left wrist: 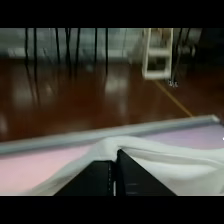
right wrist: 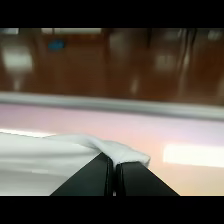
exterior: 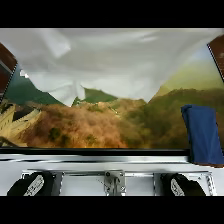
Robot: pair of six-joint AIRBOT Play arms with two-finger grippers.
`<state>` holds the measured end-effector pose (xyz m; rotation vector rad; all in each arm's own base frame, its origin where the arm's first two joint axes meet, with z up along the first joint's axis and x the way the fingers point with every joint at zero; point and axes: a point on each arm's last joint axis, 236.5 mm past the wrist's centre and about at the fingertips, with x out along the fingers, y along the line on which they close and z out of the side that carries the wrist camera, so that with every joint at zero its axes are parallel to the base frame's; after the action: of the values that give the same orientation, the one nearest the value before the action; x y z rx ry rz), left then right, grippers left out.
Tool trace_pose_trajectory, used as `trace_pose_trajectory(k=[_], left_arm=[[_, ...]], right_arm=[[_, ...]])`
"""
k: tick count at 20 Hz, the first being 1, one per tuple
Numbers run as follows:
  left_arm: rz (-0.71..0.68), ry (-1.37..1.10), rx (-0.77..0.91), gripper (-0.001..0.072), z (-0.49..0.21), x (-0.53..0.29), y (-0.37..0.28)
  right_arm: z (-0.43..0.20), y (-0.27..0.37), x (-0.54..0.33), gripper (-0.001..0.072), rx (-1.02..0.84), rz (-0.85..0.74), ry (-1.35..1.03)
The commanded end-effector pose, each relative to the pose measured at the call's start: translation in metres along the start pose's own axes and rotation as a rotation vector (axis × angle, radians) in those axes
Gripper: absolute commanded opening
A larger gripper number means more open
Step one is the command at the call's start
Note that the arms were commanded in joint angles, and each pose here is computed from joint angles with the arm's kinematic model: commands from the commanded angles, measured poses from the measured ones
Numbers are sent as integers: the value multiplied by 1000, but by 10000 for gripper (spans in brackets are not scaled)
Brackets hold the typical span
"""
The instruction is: Fold the shirts.
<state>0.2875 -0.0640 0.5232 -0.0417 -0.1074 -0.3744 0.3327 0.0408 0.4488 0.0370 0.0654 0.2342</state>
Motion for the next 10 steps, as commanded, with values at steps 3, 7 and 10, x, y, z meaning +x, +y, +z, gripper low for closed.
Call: trace_pose_trajectory(k=[3, 7, 10], left_arm=[[141, -290, 157, 36, 99, -129, -70], [221, -93, 182, 36, 52, -151, -70], [218, 136, 147, 36, -2, -150, -65]], right_arm=[[87, 29, -154, 60, -66, -125, -299], [47, 22, -187, 60, -66, -212, -159], [1, 3, -193, 60, -57, -292, 37]])
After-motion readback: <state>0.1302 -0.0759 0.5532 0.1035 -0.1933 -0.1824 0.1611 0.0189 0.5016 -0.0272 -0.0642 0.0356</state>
